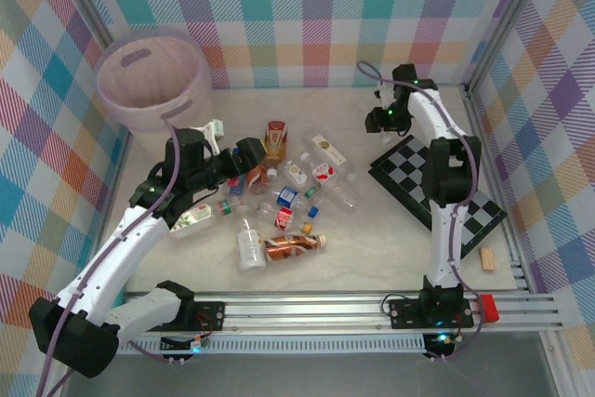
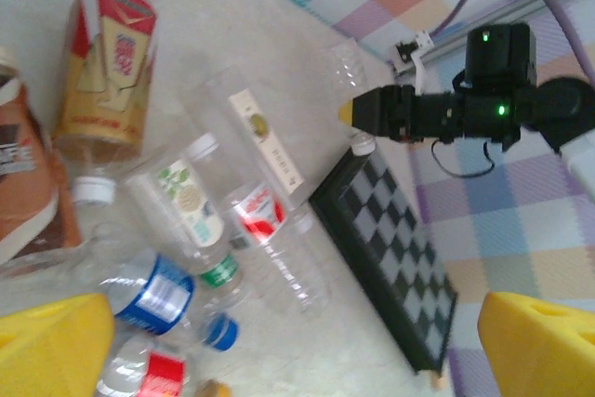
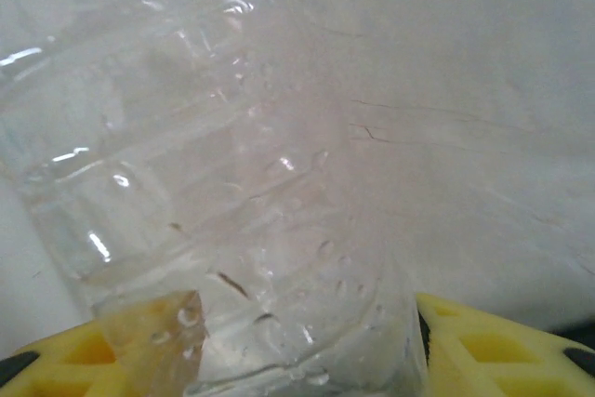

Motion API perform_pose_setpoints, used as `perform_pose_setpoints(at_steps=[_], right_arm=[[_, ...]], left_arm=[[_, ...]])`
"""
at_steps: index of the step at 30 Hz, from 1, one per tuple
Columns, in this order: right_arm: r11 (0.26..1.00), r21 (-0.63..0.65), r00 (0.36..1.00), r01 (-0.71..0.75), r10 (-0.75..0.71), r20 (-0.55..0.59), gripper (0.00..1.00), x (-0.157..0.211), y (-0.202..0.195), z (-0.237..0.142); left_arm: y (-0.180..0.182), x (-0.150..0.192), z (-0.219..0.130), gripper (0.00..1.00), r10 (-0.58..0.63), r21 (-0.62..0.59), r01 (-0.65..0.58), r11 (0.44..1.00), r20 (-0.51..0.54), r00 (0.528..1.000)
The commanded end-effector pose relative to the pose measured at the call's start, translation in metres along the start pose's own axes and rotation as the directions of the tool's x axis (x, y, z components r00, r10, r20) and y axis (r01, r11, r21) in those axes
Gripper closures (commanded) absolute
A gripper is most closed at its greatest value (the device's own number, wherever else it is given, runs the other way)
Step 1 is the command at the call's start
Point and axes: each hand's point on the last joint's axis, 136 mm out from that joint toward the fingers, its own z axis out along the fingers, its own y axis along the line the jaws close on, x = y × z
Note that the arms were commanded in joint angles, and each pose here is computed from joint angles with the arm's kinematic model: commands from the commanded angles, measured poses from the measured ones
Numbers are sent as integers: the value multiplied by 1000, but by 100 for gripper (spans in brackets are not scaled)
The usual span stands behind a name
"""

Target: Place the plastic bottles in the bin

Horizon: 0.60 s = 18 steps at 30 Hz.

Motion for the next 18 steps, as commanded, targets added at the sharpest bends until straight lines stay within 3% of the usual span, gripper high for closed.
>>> perform_pose_setpoints(at_steps=[1,4,7,11,18], right_arm=[[998,-39,993,49,-44,106,45,-6,27,-58],[991,-126,986,49,-27,167,46,5,50,-90],[962,-271,975,23,38,219,45,17,84,-122],[931,-364,955,-7,113,273,45,47,120,-149],[862,-489,966,135,-5,257,48,98,197,-167]], left_arm=[[-38,-3,5,0,-41,188,34,982,36,999],[-61,2,15,0,-47,280,38,959,24,999],[-83,9,23,0,-32,324,22,946,26,999],[-107,22,31,0,-17,360,4,933,33,999],[-122,39,51,0,-18,387,10,922,15,1000]])
